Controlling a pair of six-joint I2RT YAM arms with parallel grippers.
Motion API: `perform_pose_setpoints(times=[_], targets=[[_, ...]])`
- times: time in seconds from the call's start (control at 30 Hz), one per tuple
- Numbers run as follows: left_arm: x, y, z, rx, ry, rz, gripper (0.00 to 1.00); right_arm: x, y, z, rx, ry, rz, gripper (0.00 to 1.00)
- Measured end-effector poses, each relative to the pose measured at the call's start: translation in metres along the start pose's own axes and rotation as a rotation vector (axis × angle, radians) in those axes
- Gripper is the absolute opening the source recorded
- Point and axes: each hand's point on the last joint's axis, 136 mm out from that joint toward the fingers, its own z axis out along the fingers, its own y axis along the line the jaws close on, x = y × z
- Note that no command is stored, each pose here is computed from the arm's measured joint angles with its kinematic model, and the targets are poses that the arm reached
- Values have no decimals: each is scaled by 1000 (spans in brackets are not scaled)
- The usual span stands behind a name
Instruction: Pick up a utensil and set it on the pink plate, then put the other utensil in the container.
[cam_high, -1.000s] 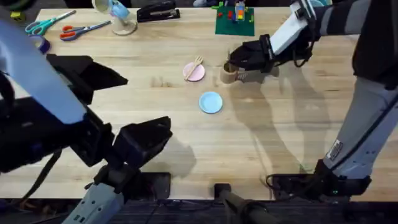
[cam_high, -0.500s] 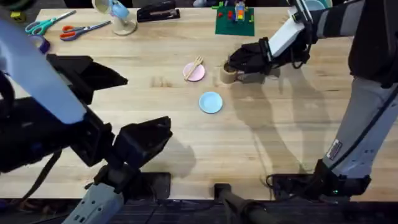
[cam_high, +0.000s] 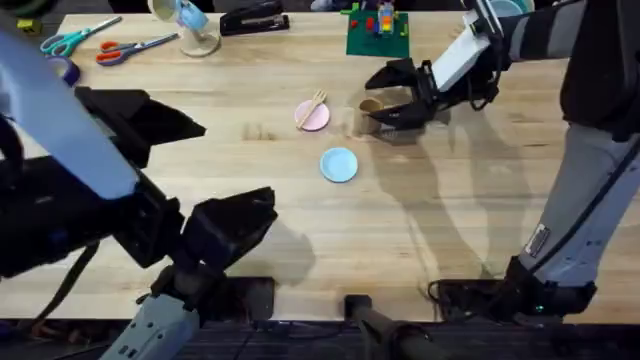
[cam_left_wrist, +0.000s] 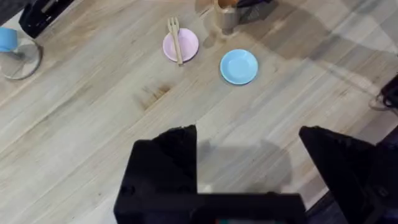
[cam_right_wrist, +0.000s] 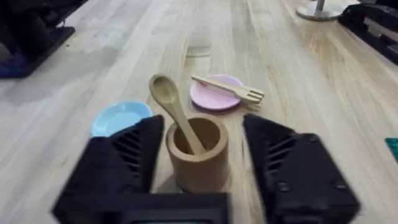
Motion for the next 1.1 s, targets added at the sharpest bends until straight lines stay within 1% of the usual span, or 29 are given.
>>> perform_pose_setpoints(times=[0.07, 0.1, 0.2, 0.3, 0.77, 0.97, 1.1], targets=[[0, 0, 0, 0, 0, 0, 993, 0, 2, 0, -2, 0, 16, 840], [0, 0, 0, 0, 0, 0, 993, -1, 3, 0, -3, -1, 25, 886], [0, 0, 0, 0, 0, 0, 993, -2, 6, 0, -6, -2, 58, 982], [0, 0, 0, 0, 0, 0, 993, -2, 8, 0, -8, -2, 80, 992], [0, 0, 0, 0, 0, 0, 993, -2, 6, 0, -7, -2, 64, 994], [0, 0, 0, 0, 0, 0, 993, -4, 9, -3, -4, -4, 115, 995], [0, 0, 0, 0, 0, 0, 992, -3, 9, -13, 16, -1, 148, 995]])
